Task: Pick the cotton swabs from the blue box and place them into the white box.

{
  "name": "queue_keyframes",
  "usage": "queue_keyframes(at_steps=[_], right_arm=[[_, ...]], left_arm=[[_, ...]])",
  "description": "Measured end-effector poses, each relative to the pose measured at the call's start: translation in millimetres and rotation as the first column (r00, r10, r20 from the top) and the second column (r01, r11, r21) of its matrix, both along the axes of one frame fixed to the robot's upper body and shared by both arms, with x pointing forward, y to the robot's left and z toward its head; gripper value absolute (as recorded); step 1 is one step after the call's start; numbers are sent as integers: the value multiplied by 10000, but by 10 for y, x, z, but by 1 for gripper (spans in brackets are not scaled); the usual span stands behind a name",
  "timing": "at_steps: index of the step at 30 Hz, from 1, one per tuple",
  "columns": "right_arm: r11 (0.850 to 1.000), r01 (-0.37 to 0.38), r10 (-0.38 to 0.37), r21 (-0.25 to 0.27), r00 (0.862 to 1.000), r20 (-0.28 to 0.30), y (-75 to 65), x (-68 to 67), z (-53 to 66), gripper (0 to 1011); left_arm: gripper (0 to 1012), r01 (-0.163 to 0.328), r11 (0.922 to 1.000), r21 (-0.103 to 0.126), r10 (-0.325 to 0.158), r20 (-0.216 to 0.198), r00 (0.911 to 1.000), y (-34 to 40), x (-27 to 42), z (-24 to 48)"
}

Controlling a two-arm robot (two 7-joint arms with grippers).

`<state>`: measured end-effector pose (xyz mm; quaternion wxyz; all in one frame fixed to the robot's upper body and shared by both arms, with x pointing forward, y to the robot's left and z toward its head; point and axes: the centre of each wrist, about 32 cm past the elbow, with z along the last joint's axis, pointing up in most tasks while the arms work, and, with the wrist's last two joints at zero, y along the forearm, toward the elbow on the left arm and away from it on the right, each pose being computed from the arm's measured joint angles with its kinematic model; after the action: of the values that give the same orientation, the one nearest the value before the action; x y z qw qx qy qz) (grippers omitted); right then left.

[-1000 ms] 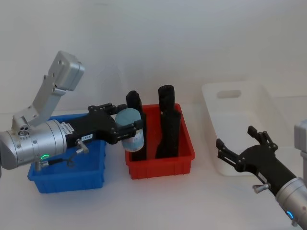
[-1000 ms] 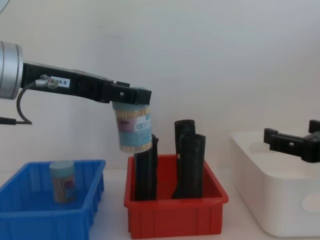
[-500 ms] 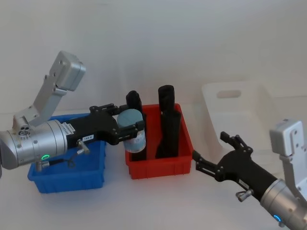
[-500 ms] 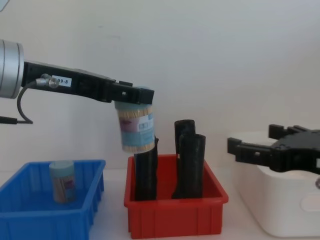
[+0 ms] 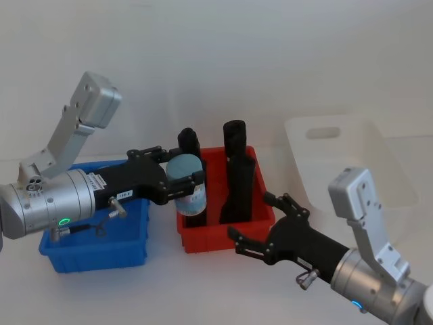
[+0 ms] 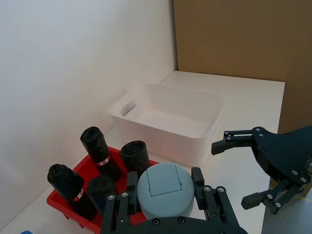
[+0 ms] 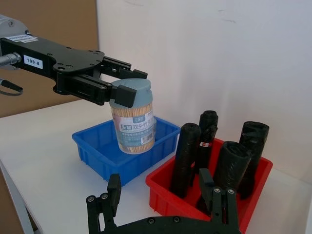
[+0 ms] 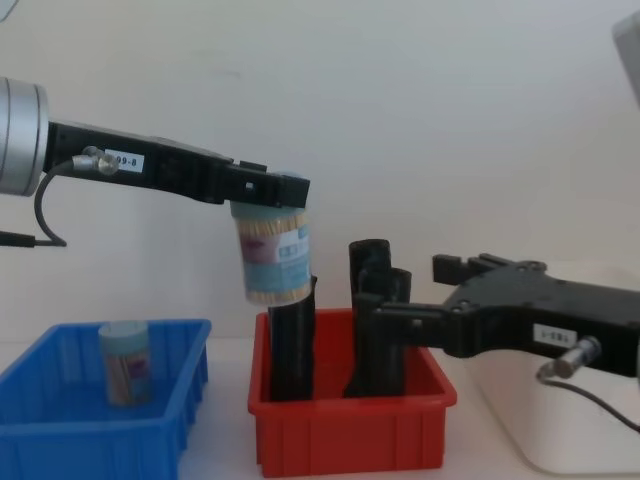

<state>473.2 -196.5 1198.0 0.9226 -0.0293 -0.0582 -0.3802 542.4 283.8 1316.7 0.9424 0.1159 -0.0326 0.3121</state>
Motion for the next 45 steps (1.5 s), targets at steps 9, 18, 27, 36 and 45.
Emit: queue_keyframes(at_steps=[9, 18, 27, 36, 45], right_arm=[[9993, -355, 357, -130, 9993, 102, 139, 138, 18, 1001], [9977, -662, 665, -137, 9975, 229, 266, 262, 32, 1002], [9946, -1025, 1030, -139, 9939, 390, 384, 379, 55, 1002], [9931, -1161, 1169, -189, 9919, 493, 482, 487, 68, 1002], [9920, -1234, 1248, -276, 9906, 565, 569, 590, 71, 1002]], left_arm=[[670, 9, 10000, 1, -9, -2, 10000, 0, 0, 0], [670, 16, 10000, 0, -16, -3, 10000, 0, 0, 0], [670, 16, 10000, 0, -16, -3, 10000, 0, 0, 0], [670, 15, 10000, 0, -15, -4, 10000, 0, 0, 0], [670, 14, 10000, 0, -14, -3, 10000, 0, 0, 0]])
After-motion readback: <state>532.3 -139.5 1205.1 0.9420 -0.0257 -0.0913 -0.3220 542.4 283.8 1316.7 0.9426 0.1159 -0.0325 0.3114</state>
